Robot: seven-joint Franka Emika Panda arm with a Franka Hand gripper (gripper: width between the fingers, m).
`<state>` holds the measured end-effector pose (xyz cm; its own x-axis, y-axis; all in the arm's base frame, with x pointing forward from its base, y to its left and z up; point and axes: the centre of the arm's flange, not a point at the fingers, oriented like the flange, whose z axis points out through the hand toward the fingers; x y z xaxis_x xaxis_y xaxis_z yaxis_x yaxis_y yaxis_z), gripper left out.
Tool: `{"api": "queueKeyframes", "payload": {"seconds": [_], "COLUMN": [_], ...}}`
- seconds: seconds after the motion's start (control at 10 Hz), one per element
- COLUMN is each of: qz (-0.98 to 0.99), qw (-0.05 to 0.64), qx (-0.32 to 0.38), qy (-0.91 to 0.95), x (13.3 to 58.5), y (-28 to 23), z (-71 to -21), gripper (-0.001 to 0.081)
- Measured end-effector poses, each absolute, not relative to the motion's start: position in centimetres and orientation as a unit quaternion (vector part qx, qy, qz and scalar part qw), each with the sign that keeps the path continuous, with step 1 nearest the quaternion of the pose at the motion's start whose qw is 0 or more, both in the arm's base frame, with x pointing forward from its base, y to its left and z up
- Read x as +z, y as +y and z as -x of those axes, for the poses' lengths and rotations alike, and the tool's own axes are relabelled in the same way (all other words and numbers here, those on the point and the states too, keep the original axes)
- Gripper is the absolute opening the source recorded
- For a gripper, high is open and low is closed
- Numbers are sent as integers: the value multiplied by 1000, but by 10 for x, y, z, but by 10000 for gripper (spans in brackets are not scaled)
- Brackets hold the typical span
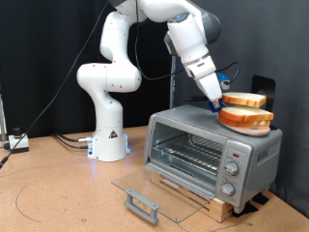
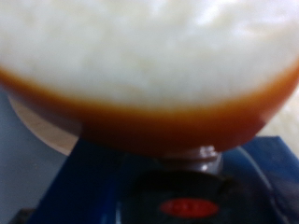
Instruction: Make a piece of toast with the oven
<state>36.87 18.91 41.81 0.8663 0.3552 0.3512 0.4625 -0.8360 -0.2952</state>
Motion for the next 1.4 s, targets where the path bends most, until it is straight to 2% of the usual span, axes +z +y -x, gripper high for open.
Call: {"api": "queueKeyframes", "payload": {"seconds": [0.3,0.9,1.4], "qz": [943,957,959], "qw": [190,176,179], "qx": [-160,-99,-96], "qy": [-219,-206,-198], "x": [433,437,434], "y": [180,153,145], "z": [-358,-340,-339], "gripper": [394,394,394]}}
